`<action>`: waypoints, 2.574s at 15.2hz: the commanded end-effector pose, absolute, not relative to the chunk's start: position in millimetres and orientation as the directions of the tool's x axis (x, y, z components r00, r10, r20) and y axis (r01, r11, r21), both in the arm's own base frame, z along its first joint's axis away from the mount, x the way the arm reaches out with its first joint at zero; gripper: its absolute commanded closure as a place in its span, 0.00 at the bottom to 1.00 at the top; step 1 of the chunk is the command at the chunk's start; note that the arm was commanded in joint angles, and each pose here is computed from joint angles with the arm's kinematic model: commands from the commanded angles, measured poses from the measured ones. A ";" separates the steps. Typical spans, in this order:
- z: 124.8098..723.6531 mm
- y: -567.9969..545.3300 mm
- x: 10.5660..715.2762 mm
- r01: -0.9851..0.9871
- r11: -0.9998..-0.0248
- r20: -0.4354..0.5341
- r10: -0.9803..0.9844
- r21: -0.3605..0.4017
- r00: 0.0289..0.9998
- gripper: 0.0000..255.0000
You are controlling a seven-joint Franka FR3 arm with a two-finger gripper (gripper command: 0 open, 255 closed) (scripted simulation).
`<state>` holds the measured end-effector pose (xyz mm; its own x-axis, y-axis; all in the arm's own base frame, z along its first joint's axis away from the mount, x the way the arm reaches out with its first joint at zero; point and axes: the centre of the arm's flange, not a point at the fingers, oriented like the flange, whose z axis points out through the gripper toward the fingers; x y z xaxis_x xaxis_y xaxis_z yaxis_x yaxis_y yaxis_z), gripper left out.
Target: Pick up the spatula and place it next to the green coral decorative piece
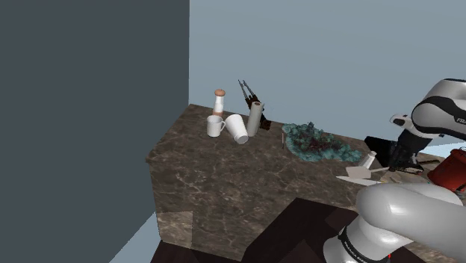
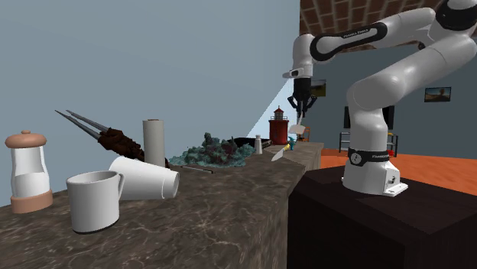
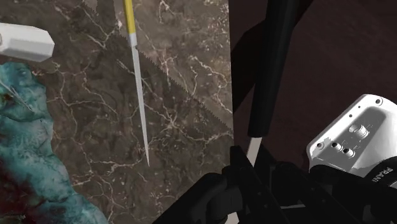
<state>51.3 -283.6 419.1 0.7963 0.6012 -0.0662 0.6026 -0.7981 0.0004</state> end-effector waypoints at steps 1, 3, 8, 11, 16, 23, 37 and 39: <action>408.7 -283.0 49.8 0.603 -0.797 -0.066 0.602 0.000 0.796 1.00; 398.1 -283.0 49.8 0.603 -0.797 -0.066 0.602 0.000 0.796 1.00; 371.7 -283.0 49.8 0.603 -0.797 -0.066 0.602 0.000 0.796 1.00; 355.8 -283.0 49.8 0.603 -0.797 -0.066 0.602 0.000 0.796 1.00; 329.4 -283.0 49.8 0.603 -0.797 -0.066 0.602 0.000 0.796 1.00; 292.5 -283.0 49.8 0.603 -0.797 -0.066 0.602 0.000 0.796 1.00; 218.6 -283.0 49.8 0.603 -0.797 -0.066 0.602 0.000 0.796 1.00; 218.1 -283.0 49.8 0.603 -0.797 -0.066 0.602 0.000 0.796 1.00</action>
